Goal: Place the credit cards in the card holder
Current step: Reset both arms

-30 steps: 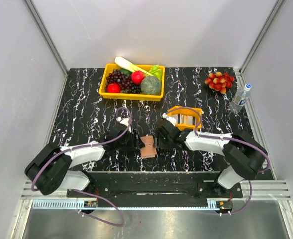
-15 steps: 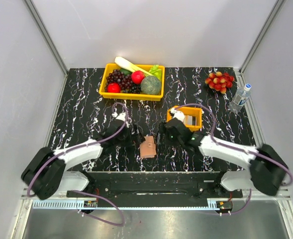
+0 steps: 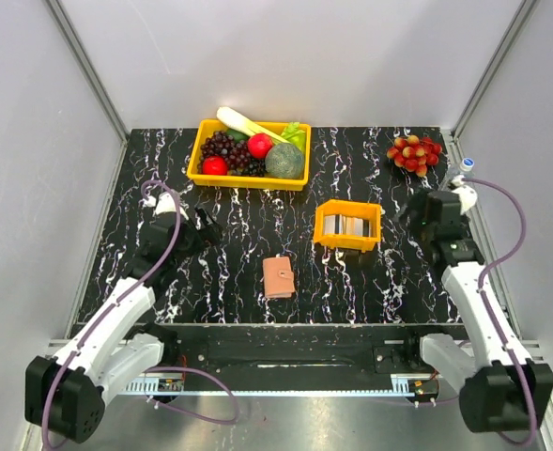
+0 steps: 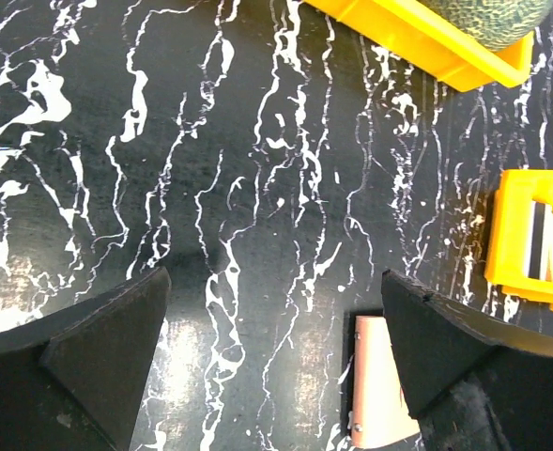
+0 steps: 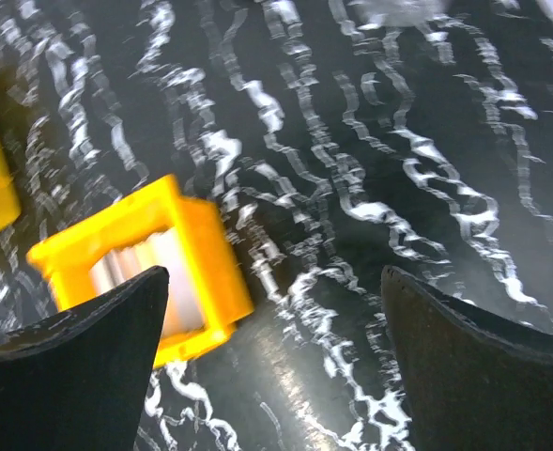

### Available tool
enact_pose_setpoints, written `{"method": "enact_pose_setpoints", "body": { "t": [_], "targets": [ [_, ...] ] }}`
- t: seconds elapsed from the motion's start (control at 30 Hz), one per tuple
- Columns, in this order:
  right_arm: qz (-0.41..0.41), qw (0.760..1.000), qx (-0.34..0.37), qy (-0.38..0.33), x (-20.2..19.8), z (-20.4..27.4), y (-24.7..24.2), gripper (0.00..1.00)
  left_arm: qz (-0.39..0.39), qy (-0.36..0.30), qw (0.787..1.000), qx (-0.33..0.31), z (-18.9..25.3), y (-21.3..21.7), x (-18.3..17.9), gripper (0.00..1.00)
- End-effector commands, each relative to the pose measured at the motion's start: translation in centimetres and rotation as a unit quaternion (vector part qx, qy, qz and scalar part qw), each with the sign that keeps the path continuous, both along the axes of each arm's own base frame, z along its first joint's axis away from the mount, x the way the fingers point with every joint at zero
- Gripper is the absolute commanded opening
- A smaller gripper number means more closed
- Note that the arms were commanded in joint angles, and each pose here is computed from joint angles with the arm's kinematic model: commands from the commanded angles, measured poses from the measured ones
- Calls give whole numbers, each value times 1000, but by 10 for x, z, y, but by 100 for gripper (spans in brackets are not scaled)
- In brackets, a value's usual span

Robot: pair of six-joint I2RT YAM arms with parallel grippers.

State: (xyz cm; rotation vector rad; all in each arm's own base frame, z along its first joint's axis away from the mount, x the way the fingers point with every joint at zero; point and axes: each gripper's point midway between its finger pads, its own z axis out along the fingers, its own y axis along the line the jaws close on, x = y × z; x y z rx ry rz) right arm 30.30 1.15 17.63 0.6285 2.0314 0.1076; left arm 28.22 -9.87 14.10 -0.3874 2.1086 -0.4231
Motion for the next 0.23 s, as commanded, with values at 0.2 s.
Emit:
{"method": "enact_pose_setpoints", "body": {
  "t": [0.2],
  "targets": [
    [-112,993,-44,3,22,-2,-70,99,73,-26,996,36,13,32,25,99]
  ]
}}
